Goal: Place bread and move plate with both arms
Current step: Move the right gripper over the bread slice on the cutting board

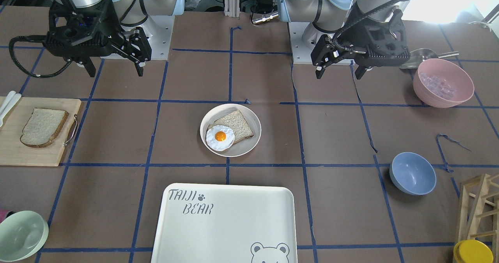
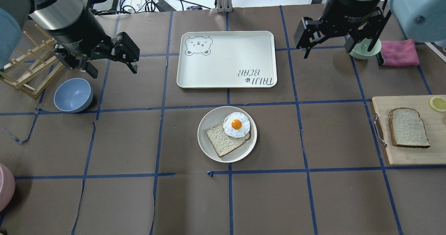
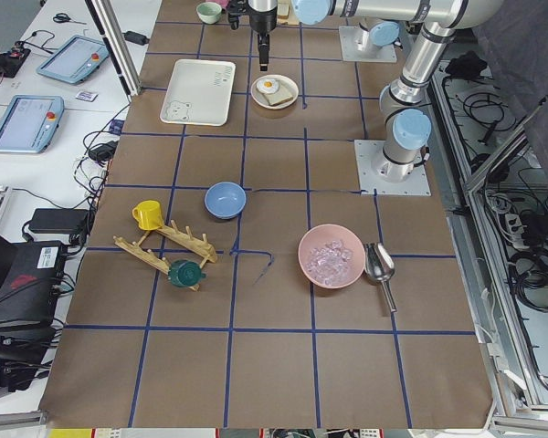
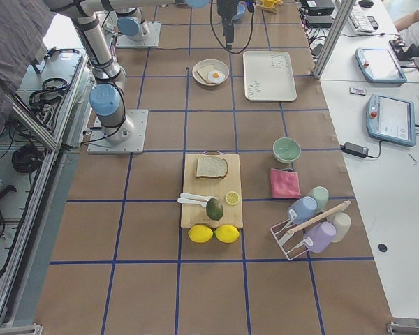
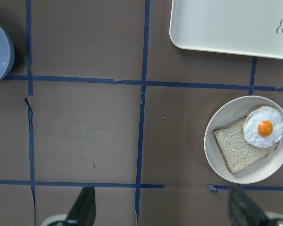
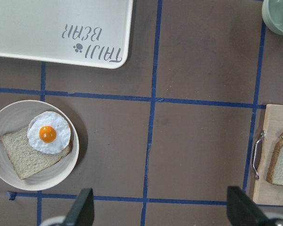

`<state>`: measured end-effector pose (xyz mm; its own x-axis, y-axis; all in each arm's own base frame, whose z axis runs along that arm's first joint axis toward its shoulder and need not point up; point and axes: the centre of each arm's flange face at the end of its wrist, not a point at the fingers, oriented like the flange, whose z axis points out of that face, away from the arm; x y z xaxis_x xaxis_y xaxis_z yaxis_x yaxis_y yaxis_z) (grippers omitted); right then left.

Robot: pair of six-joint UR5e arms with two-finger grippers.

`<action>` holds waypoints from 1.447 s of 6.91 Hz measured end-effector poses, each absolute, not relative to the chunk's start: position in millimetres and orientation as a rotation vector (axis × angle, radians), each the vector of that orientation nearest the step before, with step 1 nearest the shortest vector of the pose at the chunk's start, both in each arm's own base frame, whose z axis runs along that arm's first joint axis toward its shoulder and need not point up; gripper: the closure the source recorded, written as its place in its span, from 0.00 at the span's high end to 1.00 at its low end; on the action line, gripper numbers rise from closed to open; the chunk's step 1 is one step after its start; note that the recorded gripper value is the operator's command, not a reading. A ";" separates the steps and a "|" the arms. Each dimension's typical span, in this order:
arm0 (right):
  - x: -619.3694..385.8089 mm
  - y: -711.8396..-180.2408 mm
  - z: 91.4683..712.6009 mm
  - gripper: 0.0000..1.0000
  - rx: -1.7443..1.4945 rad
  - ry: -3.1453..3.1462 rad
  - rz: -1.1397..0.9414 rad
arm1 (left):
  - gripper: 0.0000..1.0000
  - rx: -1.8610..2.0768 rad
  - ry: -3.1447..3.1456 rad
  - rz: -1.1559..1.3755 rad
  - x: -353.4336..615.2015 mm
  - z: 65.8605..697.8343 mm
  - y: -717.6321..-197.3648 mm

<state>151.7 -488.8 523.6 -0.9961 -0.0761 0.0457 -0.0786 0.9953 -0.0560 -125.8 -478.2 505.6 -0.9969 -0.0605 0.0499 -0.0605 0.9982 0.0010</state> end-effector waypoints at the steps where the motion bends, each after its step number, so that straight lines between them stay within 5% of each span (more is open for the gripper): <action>1: 132.9 -493.7 520.0 1.00 0.110 -3.096 0.068 | 1.00 0.094 -3.091 0.001 -125.7 505.6 -478.2; 6: -73.0 -515.0 419.0 1.00 0.199 -3.176 -0.048 | 1.00 0.094 -3.092 -0.002 -125.7 505.3 -478.1; 10: -236.2 -458.1 295.8 0.99 0.063 -3.278 -0.087 | 1.00 0.092 -3.092 -0.002 -126.3 505.4 -477.9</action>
<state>-236.2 -458.1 295.8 -0.9898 -0.0343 -0.1382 -0.0417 0.9979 0.0504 -126.3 -477.9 505.4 -0.9971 -0.0593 0.0486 -0.0592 0.9982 0.0027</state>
